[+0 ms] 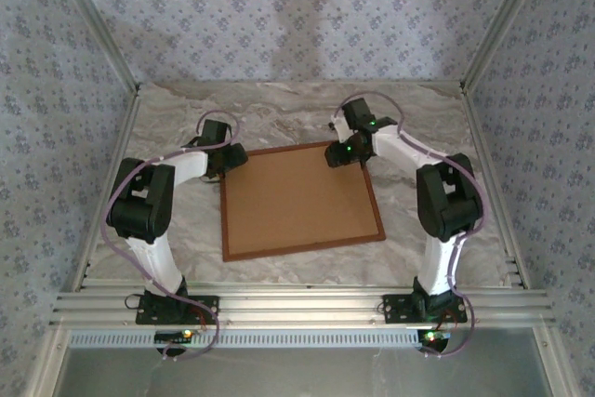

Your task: Put the photo into the frame

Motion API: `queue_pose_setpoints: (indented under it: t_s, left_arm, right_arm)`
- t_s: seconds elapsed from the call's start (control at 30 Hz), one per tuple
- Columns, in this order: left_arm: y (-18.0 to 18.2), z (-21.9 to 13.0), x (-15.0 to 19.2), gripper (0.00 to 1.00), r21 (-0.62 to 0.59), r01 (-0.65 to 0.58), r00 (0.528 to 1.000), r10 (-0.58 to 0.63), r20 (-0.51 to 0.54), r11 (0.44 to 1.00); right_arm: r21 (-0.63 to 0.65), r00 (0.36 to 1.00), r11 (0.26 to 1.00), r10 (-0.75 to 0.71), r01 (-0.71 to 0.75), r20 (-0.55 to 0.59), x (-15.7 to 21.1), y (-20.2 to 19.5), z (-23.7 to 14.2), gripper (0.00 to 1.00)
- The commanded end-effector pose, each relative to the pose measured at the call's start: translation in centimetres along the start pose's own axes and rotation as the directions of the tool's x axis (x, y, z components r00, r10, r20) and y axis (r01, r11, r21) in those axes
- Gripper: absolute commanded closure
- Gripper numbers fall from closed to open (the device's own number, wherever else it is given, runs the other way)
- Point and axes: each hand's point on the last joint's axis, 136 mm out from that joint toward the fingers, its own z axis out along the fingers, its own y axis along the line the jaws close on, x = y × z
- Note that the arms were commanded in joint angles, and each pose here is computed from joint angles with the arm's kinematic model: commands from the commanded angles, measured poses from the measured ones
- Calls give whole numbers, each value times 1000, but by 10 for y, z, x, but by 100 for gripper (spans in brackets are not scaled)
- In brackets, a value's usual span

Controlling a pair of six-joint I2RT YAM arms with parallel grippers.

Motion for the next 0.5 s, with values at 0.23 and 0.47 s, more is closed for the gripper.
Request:
queue_pose_setpoints:
  t_s: [0.23, 0.47]
  left_arm:
    - [-57, 24, 69, 21, 263, -18, 972, 79, -223, 965]
    - [-59, 22, 67, 21, 267, -20, 973, 81, -218, 964]
  right_arm:
    - [-181, 971, 954, 240, -239, -16, -12, -34, 7, 36]
    - [-156, 961, 949, 273, -275, -38, -12, -53, 22, 36]
